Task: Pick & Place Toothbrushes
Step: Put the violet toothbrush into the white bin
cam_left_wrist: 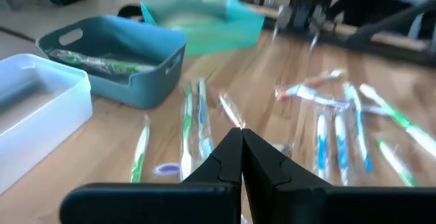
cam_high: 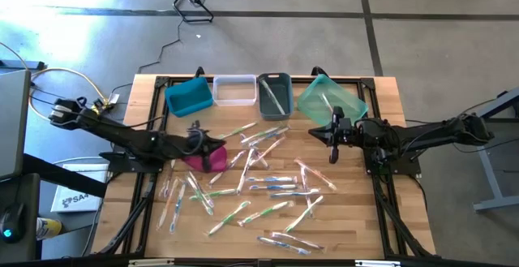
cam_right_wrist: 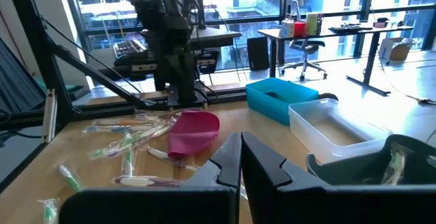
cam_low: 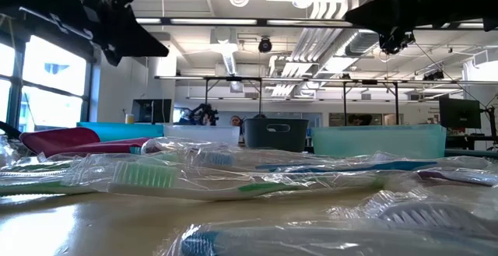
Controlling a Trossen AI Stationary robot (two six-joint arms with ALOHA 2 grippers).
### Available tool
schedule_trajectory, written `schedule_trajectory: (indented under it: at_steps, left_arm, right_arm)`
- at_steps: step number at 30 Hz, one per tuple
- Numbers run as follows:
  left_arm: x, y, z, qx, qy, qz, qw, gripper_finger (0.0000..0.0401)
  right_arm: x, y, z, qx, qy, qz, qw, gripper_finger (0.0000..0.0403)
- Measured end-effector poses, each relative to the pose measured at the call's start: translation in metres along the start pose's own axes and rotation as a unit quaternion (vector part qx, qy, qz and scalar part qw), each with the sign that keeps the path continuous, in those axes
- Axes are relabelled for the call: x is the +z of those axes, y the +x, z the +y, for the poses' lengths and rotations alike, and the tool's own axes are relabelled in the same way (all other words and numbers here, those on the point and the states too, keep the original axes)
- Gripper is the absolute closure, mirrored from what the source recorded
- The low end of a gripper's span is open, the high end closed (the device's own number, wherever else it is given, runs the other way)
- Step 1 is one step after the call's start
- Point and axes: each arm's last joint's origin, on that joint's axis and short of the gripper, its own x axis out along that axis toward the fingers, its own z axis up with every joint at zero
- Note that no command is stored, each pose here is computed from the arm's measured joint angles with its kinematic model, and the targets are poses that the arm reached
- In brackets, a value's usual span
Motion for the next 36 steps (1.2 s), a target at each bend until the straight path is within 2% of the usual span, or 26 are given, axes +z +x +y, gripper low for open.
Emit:
schedule_trajectory:
  at_steps: [6, 12, 36]
  left_arm:
    - [0.017, 0.010, -0.013, 0.013, 0.028, 0.045, 0.999, 0.0401]
    - [0.032, 0.013, -0.019, 0.015, 0.033, 0.056, 0.998, 0.0401]
    - [0.033, 0.013, -0.019, 0.015, 0.034, 0.057, 0.998, 0.0401]
  right_arm:
    - [0.000, 0.000, 0.000, 0.000, -0.003, 0.001, 1.000, 0.0398]
    - [-0.002, 0.000, 0.000, -0.001, -0.005, 0.008, 1.000, 0.0398]
    - [-0.003, 0.000, 0.000, -0.002, -0.007, 0.017, 1.000, 0.0398]
